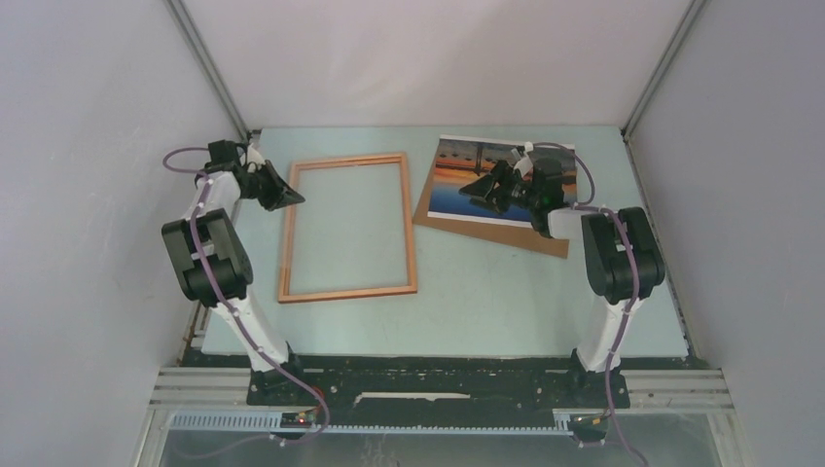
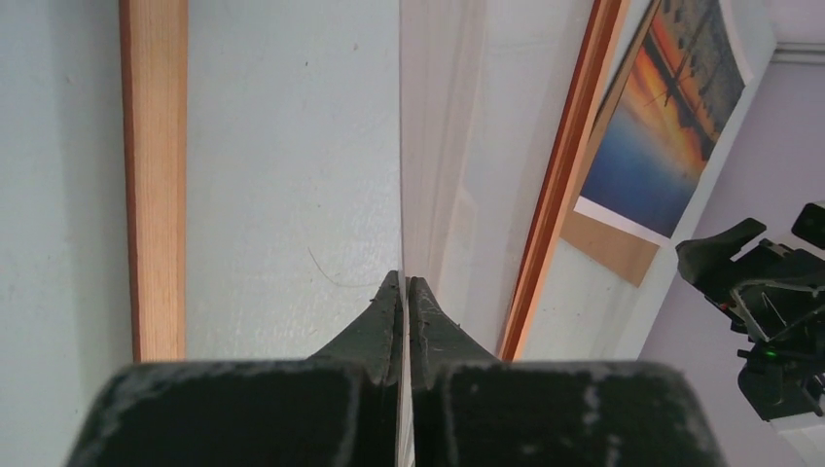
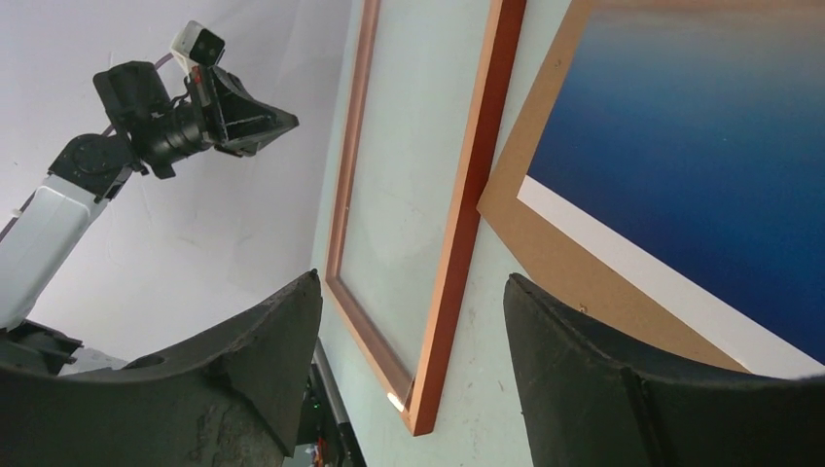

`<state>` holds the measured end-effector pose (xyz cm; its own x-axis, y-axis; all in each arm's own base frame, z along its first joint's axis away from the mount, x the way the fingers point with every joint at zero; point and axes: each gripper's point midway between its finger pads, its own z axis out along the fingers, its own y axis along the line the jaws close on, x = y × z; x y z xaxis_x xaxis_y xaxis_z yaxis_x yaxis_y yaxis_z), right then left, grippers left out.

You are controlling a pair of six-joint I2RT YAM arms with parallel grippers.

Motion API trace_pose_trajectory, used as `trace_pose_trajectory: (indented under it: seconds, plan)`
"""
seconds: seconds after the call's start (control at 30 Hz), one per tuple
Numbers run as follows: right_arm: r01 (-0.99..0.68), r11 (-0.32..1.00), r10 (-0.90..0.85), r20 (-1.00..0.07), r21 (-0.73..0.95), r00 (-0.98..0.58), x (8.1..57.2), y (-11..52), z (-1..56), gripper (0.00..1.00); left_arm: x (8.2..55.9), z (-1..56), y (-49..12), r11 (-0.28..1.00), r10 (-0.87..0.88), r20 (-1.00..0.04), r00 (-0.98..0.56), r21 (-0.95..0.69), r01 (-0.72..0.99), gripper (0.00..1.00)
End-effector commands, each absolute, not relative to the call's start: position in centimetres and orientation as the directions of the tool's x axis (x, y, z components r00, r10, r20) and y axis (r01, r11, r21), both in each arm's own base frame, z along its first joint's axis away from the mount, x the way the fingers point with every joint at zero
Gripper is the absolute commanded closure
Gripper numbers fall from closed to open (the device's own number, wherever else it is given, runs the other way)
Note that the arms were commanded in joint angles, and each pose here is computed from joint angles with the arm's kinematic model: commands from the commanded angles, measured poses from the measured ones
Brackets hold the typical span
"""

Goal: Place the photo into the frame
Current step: Place the photo frame item in the photo frame.

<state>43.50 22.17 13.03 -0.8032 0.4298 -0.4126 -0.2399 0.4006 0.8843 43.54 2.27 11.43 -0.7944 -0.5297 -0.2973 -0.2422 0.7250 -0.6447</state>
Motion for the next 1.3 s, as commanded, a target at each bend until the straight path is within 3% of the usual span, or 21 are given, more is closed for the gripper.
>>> trace_pose_trajectory:
  seconds: [0.0, 0.13, 0.6, 0.87, 1.13, 1.27]
  plan:
    - [-0.303, 0.373, 0.423, -0.451, 0.877, -0.786, 44.3, 22.4, 14.2, 0.24, 44.8, 12.4, 2.3, 0.727, -0.504, -0.381, -0.775, -0.672, -0.142, 1.0]
    - [-0.311, 0.353, 0.419, -0.446, 0.882, -0.791, 44.2, 22.7, 14.3, 0.25, 43.7, 12.6, 2.9, 0.787, -0.456, -0.46, -0.762, -0.609, -0.103, 0.98]
    - [-0.328, 0.318, 0.402, -0.439, 0.89, -0.803, 44.0, 23.7, 14.3, 0.27, 41.5, 18.6, -0.8, 0.775, -0.382, -0.652, -0.655, -0.612, 0.156, 1.0]
    - [-0.333, 0.331, 0.393, -0.45, 0.883, -0.802, 43.9, 23.8, 14.3, 0.25, 41.3, 19.4, -3.0, 0.744, -0.365, -0.638, -0.678, -0.638, 0.2, 1.0]
    - [-0.34, 0.377, 0.334, -0.469, 0.861, -0.817, 43.5, 26.3, 13.6, 0.2, 40.7, 18.8, -2.2, 0.699, -0.506, -0.465, -0.726, -0.715, -0.03, 1.0]
    - [-0.338, 0.349, 0.329, -0.452, 0.874, -0.829, 43.6, 27.0, 13.5, 0.21, 40.1, 21.2, -2.1, 0.701, -0.53, -0.465, -0.709, -0.711, -0.058, 1.0]
